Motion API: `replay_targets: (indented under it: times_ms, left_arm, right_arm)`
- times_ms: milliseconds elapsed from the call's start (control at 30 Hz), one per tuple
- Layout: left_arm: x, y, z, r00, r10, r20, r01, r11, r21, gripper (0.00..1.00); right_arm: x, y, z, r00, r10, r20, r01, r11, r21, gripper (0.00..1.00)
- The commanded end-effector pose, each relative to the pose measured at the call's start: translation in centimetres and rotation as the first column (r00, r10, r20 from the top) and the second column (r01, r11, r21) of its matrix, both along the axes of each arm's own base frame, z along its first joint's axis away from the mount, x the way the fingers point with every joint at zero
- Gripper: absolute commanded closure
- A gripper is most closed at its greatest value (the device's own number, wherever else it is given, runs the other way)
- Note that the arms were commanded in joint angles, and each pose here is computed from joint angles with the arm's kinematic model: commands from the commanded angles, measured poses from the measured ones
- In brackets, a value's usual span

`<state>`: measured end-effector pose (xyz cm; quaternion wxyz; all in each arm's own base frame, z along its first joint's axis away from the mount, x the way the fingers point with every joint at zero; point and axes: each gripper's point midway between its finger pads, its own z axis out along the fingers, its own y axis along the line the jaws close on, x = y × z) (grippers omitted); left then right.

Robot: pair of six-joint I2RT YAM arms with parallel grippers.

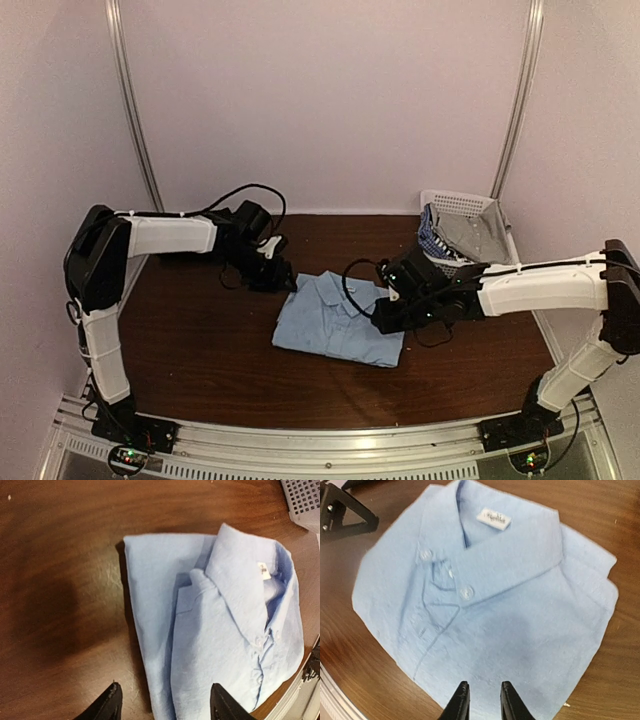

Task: Fold and stack the long sleeve shirts
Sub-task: Adjust the square-folded shirt at the center of the board.

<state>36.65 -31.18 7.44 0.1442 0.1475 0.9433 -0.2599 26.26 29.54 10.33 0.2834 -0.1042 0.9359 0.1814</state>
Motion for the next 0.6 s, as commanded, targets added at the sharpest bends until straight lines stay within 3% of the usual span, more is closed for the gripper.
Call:
replay_targets:
  times_ms: [0, 267, 567]
  left_arm:
    - [-1.7, -0.7, -0.7, 0.998, -0.047, -0.052, 0.043, 0.997, -0.060, 0.37]
    - [-3.7, -0.3, -2.6, 0.992, -0.071, -0.100, 0.067, 0.997, -0.046, 0.30]
    - [-3.9, -0.5, -4.1, 0.994, -0.025, -0.109, 0.026, 1.000, 0.014, 0.46]
  right_arm:
    - [-3.1, 0.0, -4.7, 0.992, 0.011, -0.125, -0.010, 1.000, 0.009, 0.77]
    - [-4.9, -1.5, -7.1, 0.986, -0.016, -0.165, 0.015, 1.000, -0.007, 0.75]
    - [-0.8, -5.5, -3.2, 0.981, -0.178, -0.072, 0.183, 0.980, 0.077, 0.49]
